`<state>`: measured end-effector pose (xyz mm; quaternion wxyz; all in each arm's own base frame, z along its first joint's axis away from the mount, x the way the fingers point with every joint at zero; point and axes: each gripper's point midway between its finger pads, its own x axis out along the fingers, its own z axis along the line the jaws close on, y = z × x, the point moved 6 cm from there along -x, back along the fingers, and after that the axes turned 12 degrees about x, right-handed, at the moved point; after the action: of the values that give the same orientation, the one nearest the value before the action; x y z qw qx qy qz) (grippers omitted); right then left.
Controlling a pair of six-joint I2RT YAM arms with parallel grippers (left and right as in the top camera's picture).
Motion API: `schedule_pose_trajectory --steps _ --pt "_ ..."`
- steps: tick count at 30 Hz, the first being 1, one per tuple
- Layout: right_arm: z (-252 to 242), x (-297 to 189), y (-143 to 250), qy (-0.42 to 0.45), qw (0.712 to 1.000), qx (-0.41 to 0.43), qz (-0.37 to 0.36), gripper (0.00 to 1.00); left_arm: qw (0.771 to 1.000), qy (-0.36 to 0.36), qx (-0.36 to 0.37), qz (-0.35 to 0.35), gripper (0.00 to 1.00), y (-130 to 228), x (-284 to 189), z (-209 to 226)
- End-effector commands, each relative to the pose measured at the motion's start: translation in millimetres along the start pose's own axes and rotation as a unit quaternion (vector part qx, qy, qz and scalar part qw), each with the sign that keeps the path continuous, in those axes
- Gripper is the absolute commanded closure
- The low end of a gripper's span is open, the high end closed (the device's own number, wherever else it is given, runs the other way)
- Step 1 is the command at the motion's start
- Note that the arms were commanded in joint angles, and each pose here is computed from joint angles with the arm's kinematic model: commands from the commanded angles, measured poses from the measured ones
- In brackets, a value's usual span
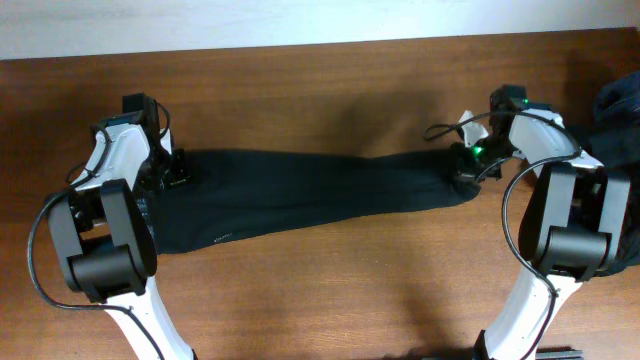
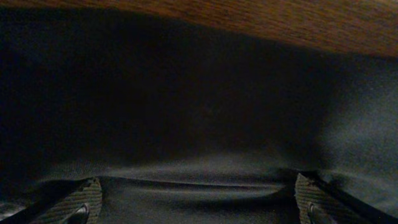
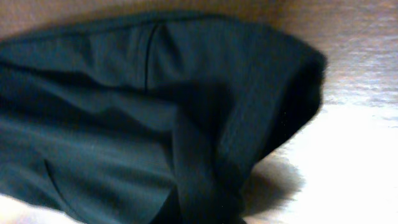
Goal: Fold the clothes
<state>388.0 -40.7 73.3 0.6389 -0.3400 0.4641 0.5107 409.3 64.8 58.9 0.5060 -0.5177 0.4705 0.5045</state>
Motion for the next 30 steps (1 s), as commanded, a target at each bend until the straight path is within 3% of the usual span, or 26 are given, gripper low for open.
schedule_pose_trajectory --steps 1,11,30 --pt "-11.0 -14.3 -13.2 0.052 0.998 -0.005 -0.023 0.96 0.999 -0.014 -0.005 0.03 0.0 11.8 17.5 7.8" --pt "-33.0 -23.8 -17.1 0.105 0.994 0.012 -0.034 0.96 0.999 -0.014 -0.006 0.03 0.01 11.8 17.5 8.2" --pt "-41.8 -30.5 -16.4 0.094 0.994 0.039 -0.033 0.96 1.0 -0.014 -0.006 0.013 0.0 5.4 17.8 8.2"
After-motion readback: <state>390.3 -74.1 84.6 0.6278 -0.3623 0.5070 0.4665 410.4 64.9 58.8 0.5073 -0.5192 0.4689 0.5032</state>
